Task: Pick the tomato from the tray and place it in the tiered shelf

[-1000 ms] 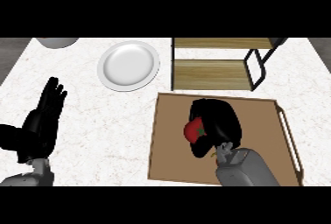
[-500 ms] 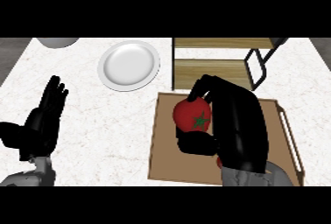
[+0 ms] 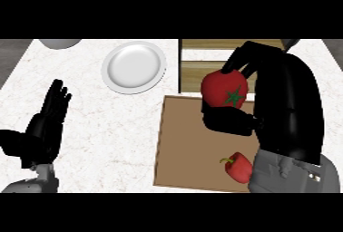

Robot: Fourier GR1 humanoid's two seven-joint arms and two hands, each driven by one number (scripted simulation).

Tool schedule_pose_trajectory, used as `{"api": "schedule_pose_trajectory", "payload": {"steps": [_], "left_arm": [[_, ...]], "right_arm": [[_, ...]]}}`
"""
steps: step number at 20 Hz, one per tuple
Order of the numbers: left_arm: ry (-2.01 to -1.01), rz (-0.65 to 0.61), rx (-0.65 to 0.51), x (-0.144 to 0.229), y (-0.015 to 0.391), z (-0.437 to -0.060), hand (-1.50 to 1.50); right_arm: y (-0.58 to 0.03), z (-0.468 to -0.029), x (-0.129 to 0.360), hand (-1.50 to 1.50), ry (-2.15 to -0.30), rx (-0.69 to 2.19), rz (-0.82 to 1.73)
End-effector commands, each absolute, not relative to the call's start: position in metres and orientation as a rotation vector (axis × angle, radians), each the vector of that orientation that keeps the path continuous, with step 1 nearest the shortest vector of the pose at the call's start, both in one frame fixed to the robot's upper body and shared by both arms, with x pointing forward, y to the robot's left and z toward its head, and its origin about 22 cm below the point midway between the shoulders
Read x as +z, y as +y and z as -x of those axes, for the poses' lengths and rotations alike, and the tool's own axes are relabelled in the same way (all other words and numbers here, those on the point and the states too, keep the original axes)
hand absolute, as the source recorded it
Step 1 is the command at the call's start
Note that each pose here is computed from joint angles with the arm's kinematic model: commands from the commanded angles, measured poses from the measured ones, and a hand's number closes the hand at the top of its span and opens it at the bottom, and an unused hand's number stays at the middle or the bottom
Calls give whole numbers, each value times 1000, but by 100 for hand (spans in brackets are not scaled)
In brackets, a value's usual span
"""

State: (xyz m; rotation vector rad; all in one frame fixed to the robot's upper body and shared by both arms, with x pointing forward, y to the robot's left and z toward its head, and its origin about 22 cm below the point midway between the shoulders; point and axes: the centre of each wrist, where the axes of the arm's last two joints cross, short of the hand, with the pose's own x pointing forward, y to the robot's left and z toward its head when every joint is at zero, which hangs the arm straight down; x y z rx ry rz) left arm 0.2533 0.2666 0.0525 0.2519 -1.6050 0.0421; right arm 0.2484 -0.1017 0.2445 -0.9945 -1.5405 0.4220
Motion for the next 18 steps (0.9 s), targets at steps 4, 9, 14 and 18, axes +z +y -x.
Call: {"api": "schedule_pose_trajectory", "payload": {"steps": [4,9,14,18], "left_arm": [[-1598,-254,30,54,282,-248,0],[-1606,-252,41,66,259,-260,0],[-1593,-234,28,61,264,-256,0],[-1610,-223,45,60,253,-254,0]], "right_arm": [[-129,-293,242,150,-1431,307,1042],[-149,-331,218,150,-1416,278,1043],[-152,-358,204,150,-1455,251,1061],[-154,-382,181,150,-1491,230,1054]]}}
